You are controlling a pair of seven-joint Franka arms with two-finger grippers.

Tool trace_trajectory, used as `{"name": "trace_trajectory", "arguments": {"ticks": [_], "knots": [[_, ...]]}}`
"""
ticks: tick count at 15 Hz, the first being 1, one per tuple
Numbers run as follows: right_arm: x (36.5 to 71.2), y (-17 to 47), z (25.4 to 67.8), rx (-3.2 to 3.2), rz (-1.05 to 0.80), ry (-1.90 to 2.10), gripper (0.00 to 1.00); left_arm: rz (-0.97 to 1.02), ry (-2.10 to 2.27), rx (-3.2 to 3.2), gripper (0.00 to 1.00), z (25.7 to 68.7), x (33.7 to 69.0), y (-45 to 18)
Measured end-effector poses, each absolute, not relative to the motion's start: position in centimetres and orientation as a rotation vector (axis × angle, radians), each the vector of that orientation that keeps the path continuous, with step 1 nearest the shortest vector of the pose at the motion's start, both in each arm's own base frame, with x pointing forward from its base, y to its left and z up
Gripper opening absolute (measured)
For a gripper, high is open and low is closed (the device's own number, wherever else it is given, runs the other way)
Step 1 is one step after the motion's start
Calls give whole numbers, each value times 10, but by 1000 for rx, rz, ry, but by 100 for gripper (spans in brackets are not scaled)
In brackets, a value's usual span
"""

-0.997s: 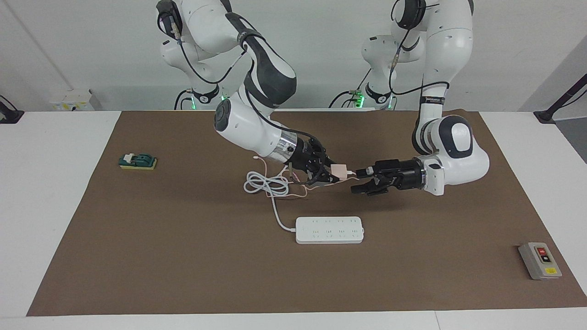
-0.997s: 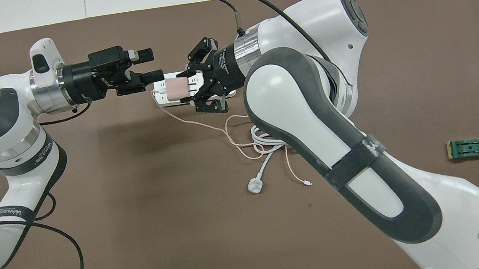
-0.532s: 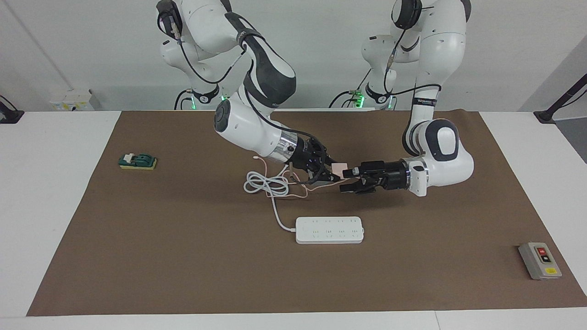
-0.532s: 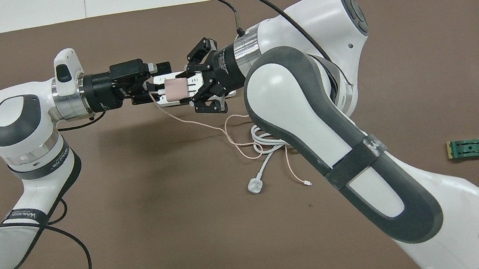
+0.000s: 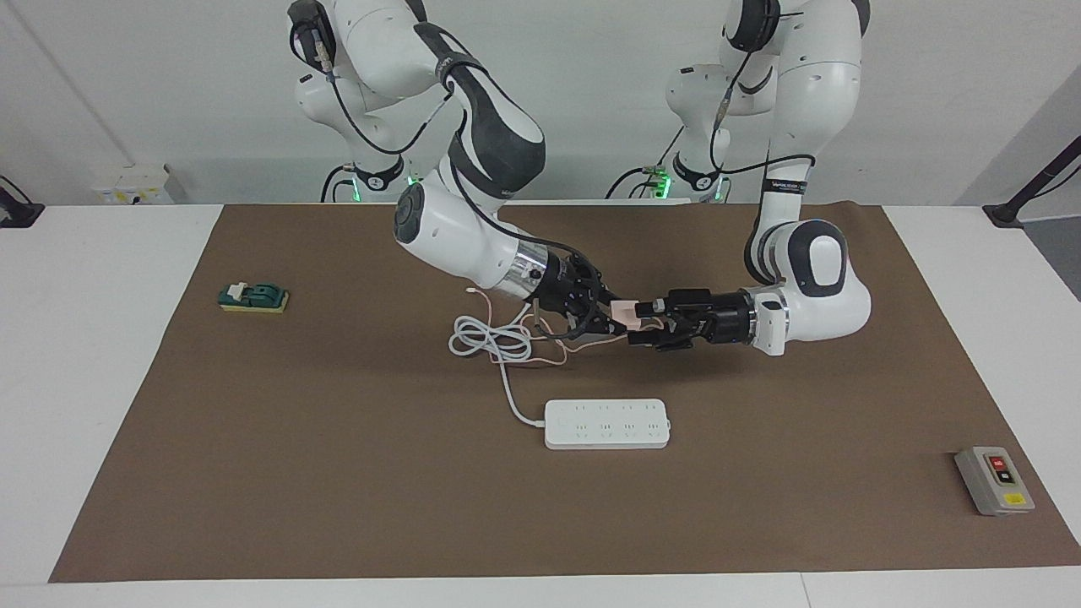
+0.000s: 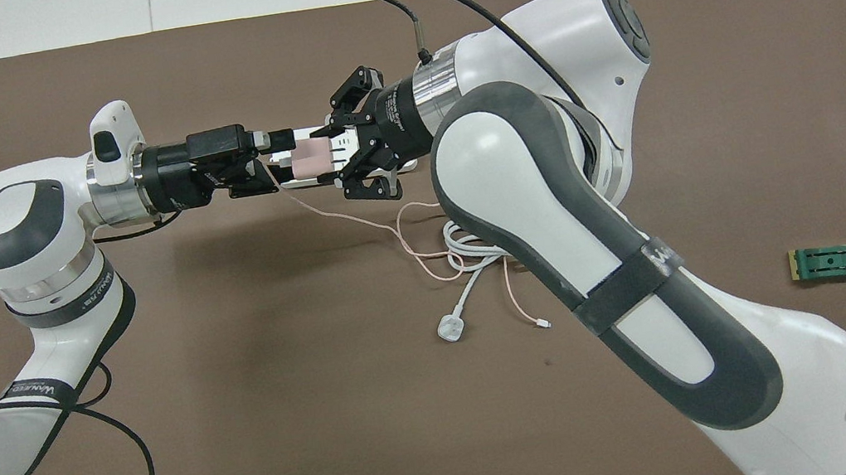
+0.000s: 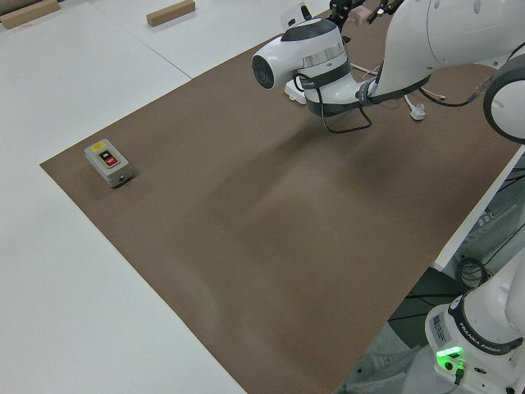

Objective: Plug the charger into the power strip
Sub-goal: 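Close the left gripper on the charger while the right gripper holds it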

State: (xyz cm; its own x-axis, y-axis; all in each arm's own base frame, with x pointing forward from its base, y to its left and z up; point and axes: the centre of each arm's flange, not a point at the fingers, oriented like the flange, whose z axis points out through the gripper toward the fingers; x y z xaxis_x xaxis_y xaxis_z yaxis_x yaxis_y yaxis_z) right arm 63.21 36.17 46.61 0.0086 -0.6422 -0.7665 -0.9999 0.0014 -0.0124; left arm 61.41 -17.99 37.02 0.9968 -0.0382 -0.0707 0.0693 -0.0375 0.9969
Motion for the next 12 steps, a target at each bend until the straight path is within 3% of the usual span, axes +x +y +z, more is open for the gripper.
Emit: {"name": "trace_trajectory", "arguments": {"ticks": [12], "knots": [[632,362,467,-1695,786,1694,48,-85,8,1575,100,373,612,-185]]}}
